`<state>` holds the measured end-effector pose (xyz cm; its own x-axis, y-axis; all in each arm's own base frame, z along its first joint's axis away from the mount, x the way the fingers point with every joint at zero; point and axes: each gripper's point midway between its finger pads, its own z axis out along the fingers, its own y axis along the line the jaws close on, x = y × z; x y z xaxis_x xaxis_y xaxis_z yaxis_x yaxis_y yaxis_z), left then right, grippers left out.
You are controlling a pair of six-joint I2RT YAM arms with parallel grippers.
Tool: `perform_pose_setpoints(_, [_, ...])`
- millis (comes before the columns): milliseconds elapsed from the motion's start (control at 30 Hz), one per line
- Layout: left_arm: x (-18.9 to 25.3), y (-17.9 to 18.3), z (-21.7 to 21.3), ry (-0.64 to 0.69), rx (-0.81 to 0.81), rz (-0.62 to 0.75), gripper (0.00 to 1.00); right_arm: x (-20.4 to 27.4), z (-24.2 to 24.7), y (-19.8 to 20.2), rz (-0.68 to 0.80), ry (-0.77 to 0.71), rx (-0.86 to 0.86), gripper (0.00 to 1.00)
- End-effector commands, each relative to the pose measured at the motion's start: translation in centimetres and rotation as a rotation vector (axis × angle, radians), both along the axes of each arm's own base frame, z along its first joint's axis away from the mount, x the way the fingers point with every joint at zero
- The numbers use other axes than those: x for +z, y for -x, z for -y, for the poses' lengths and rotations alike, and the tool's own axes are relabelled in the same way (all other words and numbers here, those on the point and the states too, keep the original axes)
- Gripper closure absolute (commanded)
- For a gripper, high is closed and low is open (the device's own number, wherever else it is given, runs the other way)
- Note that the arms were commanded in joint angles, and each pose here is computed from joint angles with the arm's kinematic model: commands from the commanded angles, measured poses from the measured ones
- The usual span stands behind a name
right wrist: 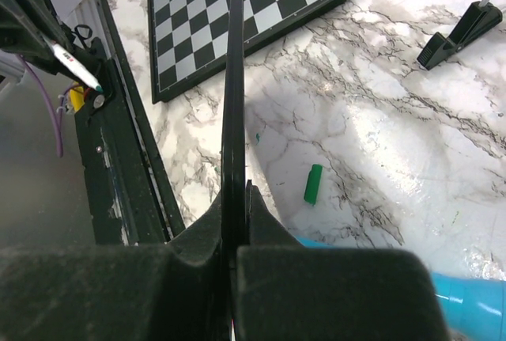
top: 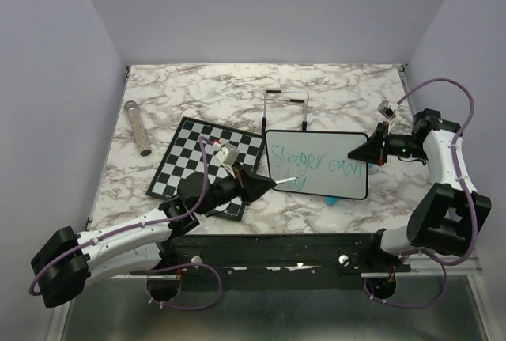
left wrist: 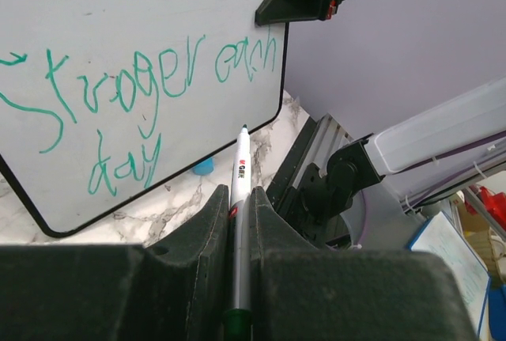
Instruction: Write a sentence on the whiteboard
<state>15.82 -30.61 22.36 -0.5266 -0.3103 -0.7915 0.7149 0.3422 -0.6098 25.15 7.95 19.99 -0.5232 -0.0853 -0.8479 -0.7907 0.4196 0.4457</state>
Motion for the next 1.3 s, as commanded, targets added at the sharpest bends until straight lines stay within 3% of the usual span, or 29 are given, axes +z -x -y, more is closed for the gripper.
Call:
perform_pose_setpoints(0, [-0.2, -0.3, 0.2, 0.013, 0.057, 0.011, 1.0, 0.6, -0.1, -0.2, 0.049, -0.007, -0.001, 1.0])
perform_pose_setpoints(1267, [-0.3, -0.4, 3.7, 0.099, 0.13, -0.006, 1.0, 0.5, -0.3, -0.4, 0.06, -0.024, -0.031, 1.0])
